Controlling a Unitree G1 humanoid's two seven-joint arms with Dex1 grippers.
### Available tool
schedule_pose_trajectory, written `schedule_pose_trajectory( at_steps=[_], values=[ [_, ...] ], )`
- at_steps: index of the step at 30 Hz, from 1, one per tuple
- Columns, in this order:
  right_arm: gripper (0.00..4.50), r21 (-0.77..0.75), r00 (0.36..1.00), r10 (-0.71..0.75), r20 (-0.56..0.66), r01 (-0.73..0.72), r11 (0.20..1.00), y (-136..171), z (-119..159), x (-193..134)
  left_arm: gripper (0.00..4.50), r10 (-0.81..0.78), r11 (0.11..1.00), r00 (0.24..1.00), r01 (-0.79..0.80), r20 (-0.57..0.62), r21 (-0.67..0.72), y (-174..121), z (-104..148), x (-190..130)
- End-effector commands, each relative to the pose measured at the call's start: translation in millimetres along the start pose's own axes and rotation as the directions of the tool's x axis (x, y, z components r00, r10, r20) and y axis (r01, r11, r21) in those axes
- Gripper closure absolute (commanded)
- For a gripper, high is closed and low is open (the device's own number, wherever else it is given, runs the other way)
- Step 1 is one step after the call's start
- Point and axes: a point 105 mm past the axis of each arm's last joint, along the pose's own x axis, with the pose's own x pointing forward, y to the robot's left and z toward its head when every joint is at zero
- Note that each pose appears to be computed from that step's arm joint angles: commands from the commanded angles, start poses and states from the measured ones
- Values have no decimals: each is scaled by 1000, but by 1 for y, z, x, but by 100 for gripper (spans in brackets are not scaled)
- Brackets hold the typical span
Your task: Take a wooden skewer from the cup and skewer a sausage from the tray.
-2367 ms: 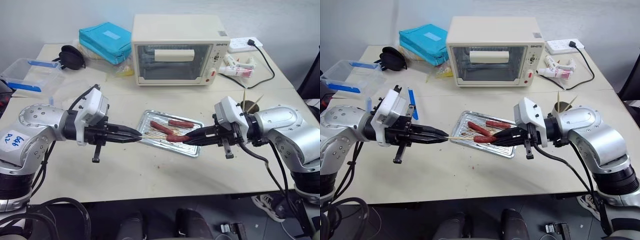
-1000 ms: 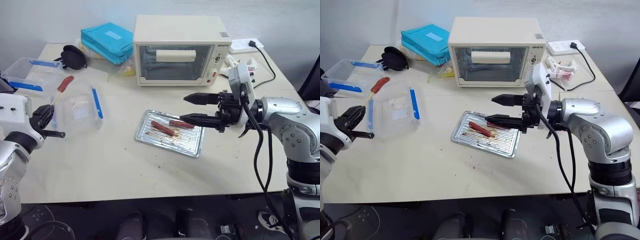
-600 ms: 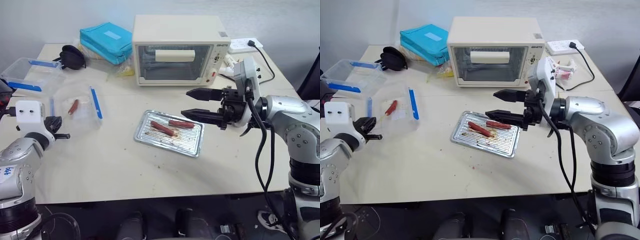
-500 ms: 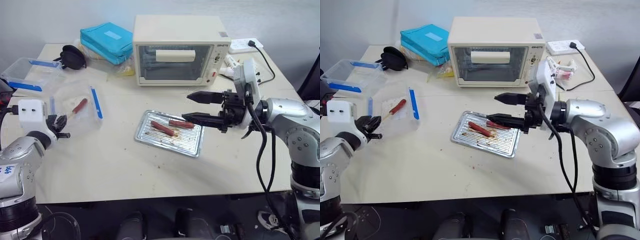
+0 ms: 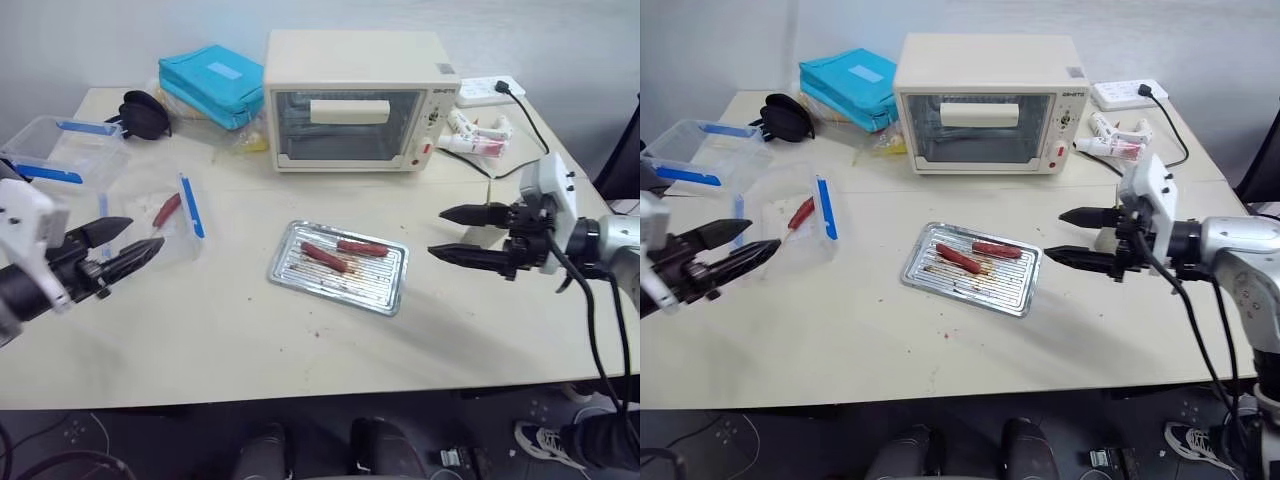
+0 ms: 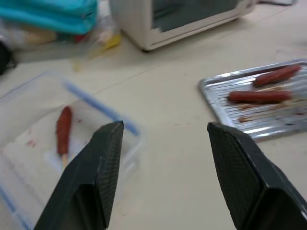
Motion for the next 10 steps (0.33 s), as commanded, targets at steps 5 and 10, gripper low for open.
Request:
schedule_pose_trajectory(
  at_steps=[5,10],
  values=[
    [92,12,997,2,-78,-2,1000,0,-9,-37,155,-189,981,979,192,-70,29,-30,11,-38],
    [92,36,994,-55,-100,58,998,-9,-19,-48,155,-208,975,959,220,-190,41,-39,-15,-41]
  ],
)
